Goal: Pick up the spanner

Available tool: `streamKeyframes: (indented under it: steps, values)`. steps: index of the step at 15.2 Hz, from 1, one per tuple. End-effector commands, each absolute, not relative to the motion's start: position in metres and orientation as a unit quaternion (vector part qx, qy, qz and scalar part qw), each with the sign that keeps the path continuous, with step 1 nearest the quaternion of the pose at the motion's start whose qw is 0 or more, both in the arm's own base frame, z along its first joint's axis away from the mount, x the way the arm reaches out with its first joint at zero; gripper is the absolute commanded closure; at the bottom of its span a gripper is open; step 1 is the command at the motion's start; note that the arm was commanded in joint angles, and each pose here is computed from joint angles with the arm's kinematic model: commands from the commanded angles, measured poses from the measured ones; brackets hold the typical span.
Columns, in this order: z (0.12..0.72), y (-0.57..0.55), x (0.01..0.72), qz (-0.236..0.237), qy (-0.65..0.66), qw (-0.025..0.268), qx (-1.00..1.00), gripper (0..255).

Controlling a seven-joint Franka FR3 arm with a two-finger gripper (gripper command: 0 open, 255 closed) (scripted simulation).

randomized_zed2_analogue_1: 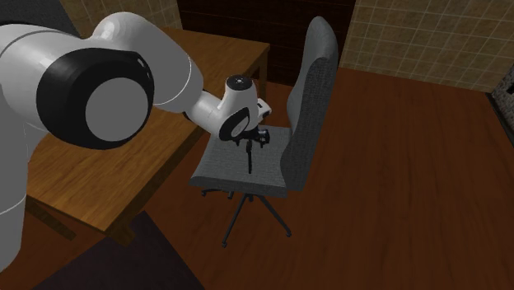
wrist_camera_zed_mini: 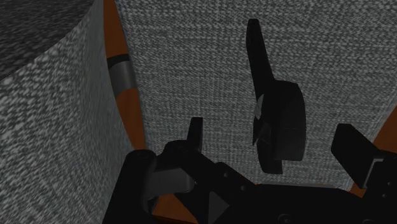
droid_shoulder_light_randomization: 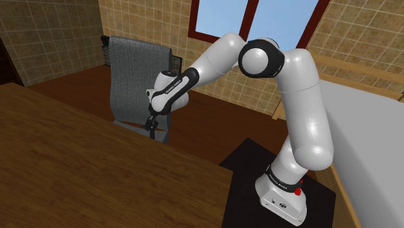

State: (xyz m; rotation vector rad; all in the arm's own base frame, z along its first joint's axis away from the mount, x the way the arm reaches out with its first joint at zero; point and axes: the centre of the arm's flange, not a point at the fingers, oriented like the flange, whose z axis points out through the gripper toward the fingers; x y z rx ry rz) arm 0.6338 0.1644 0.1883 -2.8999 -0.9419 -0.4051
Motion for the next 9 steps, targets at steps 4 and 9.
streamKeyframes:
  steps: [4, 9]
  values:
    - [0.1853, 0.1642, 0.635, -0.132, -0.306, 0.033, -0.942, 255]
    - [0.1853, 0.1642, 0.635, -0.132, -0.306, 0.033, -0.942, 255]
